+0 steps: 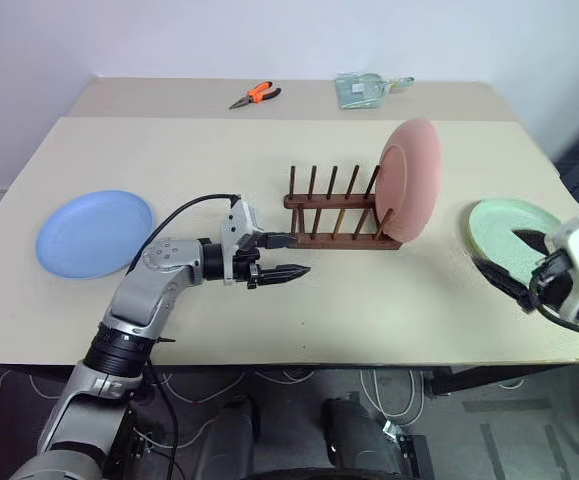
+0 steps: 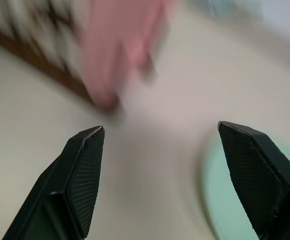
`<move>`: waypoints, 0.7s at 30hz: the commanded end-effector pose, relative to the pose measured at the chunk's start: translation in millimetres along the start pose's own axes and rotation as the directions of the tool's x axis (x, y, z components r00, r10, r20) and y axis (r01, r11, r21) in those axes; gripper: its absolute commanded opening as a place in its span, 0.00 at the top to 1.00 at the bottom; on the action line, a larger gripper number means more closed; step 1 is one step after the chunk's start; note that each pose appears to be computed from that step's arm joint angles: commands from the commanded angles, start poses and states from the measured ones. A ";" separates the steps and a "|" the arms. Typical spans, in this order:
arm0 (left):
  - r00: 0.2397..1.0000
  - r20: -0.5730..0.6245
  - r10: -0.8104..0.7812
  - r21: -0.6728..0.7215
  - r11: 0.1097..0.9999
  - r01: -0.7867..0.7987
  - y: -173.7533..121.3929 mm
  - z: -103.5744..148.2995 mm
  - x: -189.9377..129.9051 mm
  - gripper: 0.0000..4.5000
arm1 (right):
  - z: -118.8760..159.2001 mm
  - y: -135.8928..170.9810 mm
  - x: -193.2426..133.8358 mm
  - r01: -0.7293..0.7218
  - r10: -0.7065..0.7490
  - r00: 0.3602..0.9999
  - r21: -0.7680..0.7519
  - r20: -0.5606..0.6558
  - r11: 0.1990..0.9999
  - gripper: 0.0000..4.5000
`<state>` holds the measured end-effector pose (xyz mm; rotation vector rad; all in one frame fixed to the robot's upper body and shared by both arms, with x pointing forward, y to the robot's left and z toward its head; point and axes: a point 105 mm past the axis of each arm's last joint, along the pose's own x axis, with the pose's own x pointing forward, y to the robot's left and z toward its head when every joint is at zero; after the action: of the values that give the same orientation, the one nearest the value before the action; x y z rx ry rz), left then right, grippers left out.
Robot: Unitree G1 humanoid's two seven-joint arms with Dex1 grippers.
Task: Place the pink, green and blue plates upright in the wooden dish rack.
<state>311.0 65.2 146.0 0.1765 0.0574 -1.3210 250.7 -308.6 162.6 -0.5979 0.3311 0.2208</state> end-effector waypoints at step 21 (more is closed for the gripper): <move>1.000 0.016 0.005 0.062 0.998 -0.006 2.2 5.2 6.8 0.31 | -18.1 -50.1 40.9 0.315 -0.305 0.948 -0.353 0.085 0.881 1.00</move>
<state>313.2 55.5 140.7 0.1901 0.0522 -1.3382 292.4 -363.3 111.2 -0.9891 0.3426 0.0415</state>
